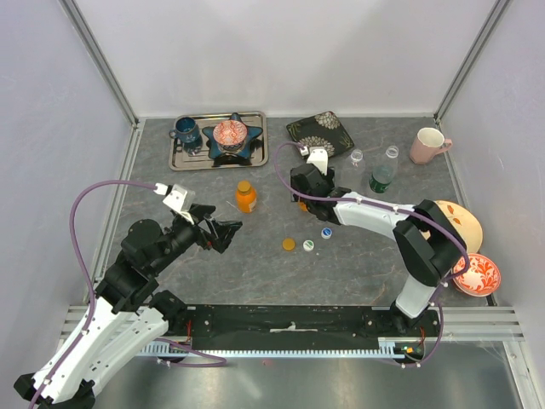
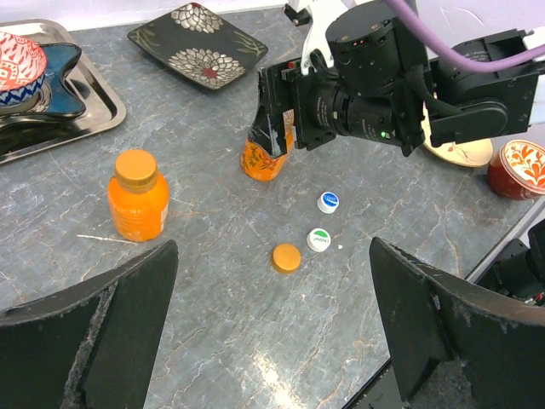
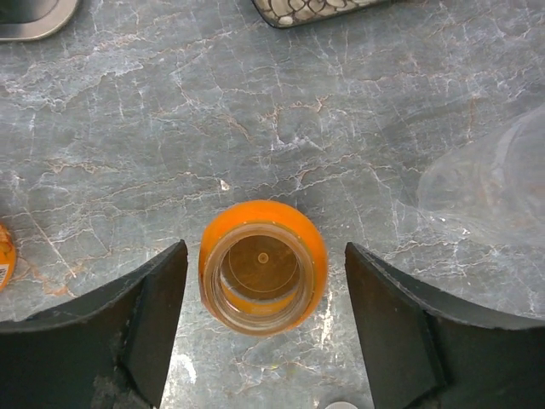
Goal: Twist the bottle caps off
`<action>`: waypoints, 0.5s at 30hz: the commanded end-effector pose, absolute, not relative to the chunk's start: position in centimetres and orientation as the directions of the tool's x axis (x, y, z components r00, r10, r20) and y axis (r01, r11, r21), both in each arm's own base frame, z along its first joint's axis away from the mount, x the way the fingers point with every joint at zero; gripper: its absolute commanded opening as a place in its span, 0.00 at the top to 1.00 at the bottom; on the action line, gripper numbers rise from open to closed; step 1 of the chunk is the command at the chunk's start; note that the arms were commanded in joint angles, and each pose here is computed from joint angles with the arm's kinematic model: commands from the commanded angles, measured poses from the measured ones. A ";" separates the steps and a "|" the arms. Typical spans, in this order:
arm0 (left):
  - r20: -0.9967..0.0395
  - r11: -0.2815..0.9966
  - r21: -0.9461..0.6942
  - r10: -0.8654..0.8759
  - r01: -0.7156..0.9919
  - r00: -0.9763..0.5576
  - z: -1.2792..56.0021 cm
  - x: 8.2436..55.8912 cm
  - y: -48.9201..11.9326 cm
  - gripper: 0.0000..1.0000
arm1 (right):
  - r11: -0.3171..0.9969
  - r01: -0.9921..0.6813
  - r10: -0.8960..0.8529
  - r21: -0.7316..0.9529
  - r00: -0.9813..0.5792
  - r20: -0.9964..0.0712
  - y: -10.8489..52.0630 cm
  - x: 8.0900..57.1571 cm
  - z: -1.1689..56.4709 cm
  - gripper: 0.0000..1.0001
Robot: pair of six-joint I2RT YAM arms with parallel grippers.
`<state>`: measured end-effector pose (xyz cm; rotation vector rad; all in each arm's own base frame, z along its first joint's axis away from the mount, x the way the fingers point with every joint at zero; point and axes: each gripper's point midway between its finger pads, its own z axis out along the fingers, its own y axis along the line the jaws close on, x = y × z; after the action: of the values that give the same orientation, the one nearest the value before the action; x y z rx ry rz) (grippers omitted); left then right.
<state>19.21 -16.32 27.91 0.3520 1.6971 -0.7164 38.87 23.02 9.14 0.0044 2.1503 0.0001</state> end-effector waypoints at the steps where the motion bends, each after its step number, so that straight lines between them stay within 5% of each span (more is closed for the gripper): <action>1: -0.968 0.761 -0.236 -0.130 0.605 -0.214 28.8 19.3 -16.4 0.00 | 0.998 -0.015 0.051 0.067 -0.480 -0.876 23.9 39.5 14.2 0.18; 7: -0.969 0.763 -0.235 -0.135 0.602 -0.207 29.2 19.2 -16.2 0.00 | 0.988 -0.073 0.097 0.136 -0.394 -0.914 25.4 39.6 20.8 0.13; 15: -0.964 0.898 -0.255 -0.209 0.359 -0.162 29.4 21.3 -11.7 0.01 | 0.794 -0.554 -0.002 0.250 -0.414 -0.910 38.2 35.0 25.3 0.15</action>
<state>19.76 -15.45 27.94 0.3055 1.6974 -0.6688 37.45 31.53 23.27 -0.1715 1.9576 0.4232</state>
